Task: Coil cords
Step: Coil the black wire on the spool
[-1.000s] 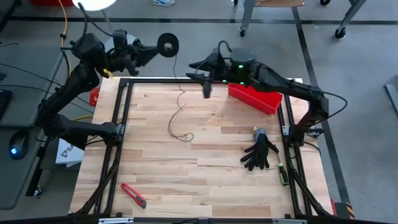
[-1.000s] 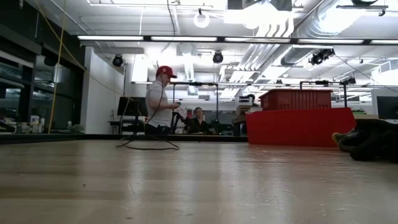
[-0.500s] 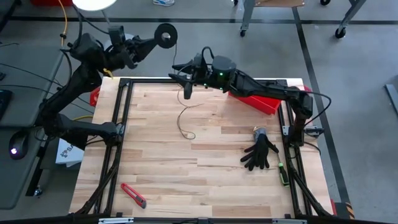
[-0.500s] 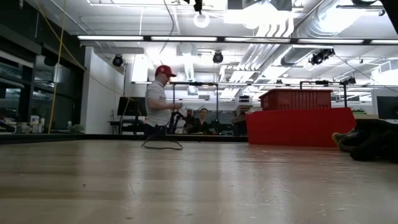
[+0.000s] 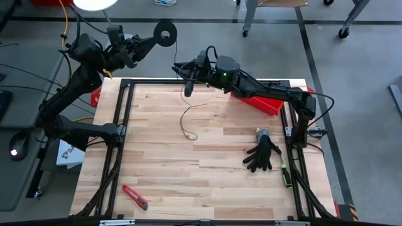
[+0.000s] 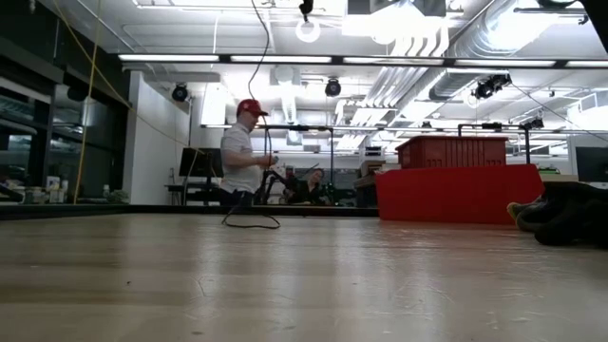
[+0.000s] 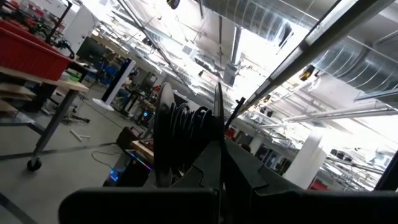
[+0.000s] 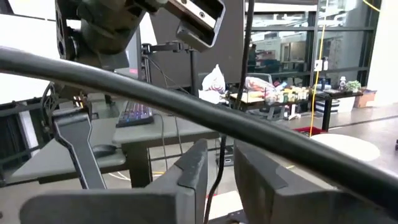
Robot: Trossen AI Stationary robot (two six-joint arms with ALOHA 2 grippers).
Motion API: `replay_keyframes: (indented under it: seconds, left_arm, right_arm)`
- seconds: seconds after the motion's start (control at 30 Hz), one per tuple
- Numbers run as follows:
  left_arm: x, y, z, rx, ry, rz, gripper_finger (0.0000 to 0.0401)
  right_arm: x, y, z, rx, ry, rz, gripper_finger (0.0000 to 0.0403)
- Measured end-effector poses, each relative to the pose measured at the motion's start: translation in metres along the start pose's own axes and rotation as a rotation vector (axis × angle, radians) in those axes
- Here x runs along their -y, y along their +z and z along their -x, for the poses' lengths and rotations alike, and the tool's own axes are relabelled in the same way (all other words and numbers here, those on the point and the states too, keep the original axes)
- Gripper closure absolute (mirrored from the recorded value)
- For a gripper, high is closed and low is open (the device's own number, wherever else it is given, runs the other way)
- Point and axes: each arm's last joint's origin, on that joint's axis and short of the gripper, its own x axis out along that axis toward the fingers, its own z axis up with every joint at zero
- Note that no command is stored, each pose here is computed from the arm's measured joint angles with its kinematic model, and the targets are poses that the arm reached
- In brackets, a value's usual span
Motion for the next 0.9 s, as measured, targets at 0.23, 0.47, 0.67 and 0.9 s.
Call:
replay_keyframes:
  seconds: [0.23, 0.47, 0.67, 0.9]
  left_arm:
    - [0.000, 0.000, 0.000, 0.008, 0.010, 0.047, 0.0401]
    - [-0.001, -0.001, -0.002, 0.057, 0.064, 0.264, 0.0401]
    - [0.008, -0.018, -0.013, 0.062, 0.082, 0.511, 0.0401]
    - [0.024, -0.039, -0.022, 0.014, 0.069, 0.734, 0.0401]
  right_arm:
    - [-0.007, 0.001, 0.000, 0.013, 0.015, 0.006, 0.0394]
    - [-0.053, 0.016, 0.008, 0.175, 0.128, 0.010, 0.0401]
    - [-0.073, 0.024, 0.013, 0.273, 0.122, 0.046, 0.0402]
    - [-0.066, 0.021, 0.007, 0.341, 0.105, 0.036, 0.0402]
